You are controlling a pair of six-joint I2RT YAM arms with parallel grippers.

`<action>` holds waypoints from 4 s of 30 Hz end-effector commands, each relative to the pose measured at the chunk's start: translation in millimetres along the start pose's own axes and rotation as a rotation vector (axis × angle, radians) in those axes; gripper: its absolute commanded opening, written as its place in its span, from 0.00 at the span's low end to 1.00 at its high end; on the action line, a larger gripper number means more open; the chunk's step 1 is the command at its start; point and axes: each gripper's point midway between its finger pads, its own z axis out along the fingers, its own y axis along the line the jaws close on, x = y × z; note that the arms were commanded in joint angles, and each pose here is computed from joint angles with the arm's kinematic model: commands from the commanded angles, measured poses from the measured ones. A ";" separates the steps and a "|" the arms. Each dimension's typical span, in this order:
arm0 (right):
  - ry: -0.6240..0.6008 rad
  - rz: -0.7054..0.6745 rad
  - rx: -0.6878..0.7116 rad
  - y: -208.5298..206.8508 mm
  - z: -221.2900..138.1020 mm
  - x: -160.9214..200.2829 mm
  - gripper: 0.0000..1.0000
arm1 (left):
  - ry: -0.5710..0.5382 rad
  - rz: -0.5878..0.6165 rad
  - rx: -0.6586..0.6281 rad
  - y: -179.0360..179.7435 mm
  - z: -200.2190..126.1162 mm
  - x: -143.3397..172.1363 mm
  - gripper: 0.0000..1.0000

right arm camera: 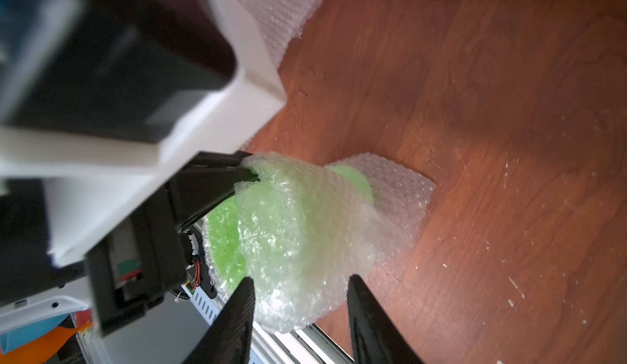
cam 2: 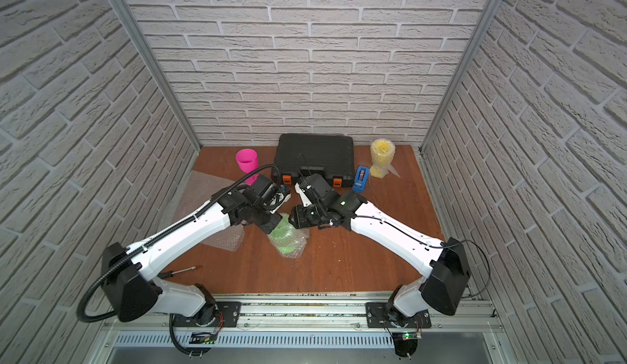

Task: Wrap wine glasses in bubble wrap
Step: Pick up the bubble wrap from the center of the board, then place the bubble wrap at the center of the board.

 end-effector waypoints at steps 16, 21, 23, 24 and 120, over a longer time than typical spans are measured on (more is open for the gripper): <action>0.071 0.068 0.297 -35.5 45.0 3.3 0.28 | -0.222 -0.162 0.176 -28.7 -6.4 -31.5 0.02; 0.079 0.033 0.377 -47.6 37.7 -2.3 0.16 | -0.287 -0.199 0.215 -32.6 -15.6 -37.9 0.08; 0.073 0.022 0.401 -53.3 28.9 -6.7 0.06 | -0.308 -0.202 0.190 -27.1 -21.8 -38.3 0.18; 0.066 0.023 0.414 -57.5 23.3 -10.0 0.03 | -0.319 -0.200 0.167 -22.5 -25.5 -38.5 0.26; -0.352 0.695 0.705 -463.2 -225.1 -172.0 0.51 | -0.205 -0.264 -0.246 121.3 18.9 6.3 0.67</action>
